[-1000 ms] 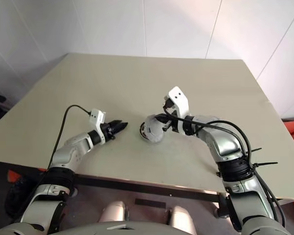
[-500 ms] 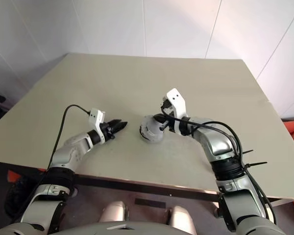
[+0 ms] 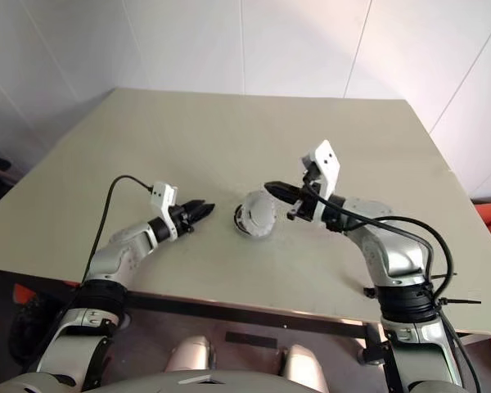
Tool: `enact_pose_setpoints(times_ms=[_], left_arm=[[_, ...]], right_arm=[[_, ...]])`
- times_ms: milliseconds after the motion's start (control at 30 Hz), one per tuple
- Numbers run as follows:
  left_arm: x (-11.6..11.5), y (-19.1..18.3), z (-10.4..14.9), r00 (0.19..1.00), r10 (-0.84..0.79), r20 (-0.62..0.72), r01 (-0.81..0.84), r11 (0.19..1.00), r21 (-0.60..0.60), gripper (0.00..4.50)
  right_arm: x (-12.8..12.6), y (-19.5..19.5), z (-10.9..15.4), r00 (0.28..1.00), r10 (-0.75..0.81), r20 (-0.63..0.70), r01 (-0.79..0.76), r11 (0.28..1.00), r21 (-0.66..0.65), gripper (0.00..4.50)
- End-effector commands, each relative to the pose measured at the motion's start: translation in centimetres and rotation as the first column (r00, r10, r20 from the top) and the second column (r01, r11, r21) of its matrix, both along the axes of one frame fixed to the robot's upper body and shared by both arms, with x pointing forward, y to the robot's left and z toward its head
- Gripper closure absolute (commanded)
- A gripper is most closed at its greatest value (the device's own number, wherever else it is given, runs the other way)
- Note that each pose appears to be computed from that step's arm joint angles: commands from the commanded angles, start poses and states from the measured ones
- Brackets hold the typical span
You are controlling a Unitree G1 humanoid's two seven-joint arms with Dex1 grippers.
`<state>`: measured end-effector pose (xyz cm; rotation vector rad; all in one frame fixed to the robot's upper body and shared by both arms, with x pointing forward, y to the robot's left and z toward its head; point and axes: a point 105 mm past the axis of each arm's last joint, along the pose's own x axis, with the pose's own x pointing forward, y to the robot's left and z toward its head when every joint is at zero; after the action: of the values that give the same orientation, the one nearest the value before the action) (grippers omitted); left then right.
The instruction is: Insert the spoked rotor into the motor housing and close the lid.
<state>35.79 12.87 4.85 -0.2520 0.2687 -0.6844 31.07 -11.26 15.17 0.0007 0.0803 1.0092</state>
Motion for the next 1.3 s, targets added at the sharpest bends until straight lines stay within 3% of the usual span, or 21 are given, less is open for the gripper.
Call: enact_pose_setpoints(times_ms=[33,800,1300], left_arm=[[0.5,0.0,1.9,0.998,-0.023,0.06,0.022,1.0,0.008,2.2],[-0.5,1.0,2.7,0.996,-0.081,0.035,0.08,0.996,0.04,2.2],[-1.1,-0.1,3.0,0.989,-0.151,0.005,0.151,0.989,0.002,2.2]], right_arm=[[-0.6,0.5,1.4,0.998,0.039,0.042,-0.041,0.998,0.051,4.48],[2.1,4.2,-3.3,0.996,0.024,-0.087,-0.011,0.988,0.152,4.48],[3.3,4.4,-7.2,0.981,-0.04,-0.187,0.062,0.991,0.117,4.48]])
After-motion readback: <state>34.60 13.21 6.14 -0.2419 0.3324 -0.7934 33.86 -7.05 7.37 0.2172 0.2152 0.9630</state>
